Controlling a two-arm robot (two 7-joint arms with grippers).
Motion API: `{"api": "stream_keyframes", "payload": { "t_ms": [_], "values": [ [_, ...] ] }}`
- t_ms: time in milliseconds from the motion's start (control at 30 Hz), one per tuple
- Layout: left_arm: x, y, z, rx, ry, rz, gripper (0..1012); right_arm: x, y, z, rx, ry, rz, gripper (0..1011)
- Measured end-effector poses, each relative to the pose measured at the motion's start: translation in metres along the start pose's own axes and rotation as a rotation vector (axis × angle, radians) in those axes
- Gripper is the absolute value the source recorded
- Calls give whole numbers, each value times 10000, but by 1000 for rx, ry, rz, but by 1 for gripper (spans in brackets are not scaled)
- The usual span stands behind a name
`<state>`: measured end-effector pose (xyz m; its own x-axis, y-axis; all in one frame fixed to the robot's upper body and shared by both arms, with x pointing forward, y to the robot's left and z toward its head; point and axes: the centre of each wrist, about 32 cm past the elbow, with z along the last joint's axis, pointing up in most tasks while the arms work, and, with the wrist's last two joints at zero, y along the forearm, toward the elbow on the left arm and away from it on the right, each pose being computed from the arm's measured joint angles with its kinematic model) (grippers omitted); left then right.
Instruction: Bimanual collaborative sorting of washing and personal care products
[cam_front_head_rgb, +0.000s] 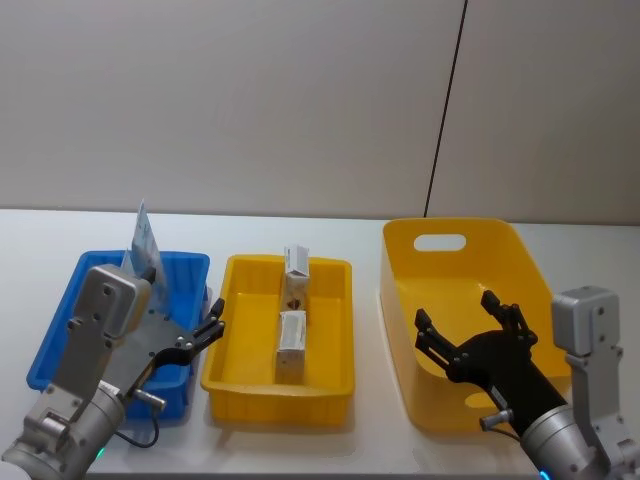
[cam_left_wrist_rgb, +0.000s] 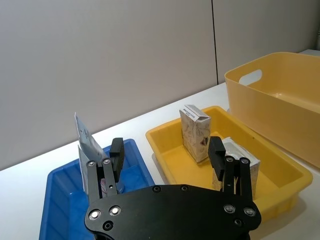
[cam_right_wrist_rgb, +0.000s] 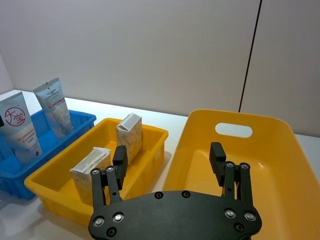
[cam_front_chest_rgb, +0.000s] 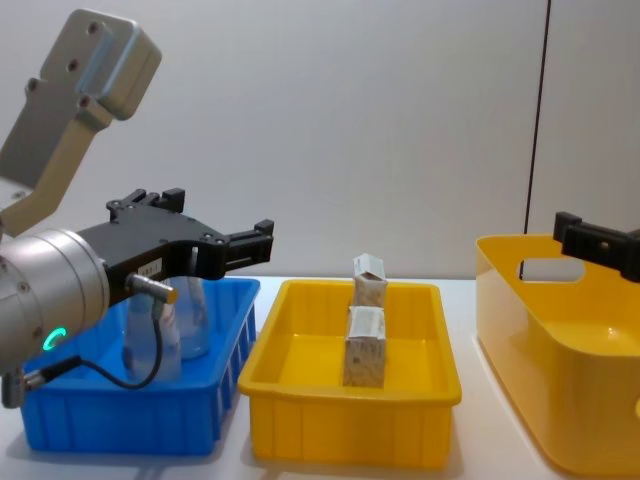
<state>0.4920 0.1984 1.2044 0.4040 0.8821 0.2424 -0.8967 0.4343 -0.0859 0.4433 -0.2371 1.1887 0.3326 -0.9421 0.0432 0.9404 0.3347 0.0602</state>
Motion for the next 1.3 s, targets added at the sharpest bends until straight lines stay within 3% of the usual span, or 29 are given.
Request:
{"api": "stream_keyframes", "payload": {
  "t_ms": [1300],
  "values": [
    [1, 0, 0, 0, 0, 0, 1001, 0, 0, 0, 0, 0, 0, 1002]
  ]
}}
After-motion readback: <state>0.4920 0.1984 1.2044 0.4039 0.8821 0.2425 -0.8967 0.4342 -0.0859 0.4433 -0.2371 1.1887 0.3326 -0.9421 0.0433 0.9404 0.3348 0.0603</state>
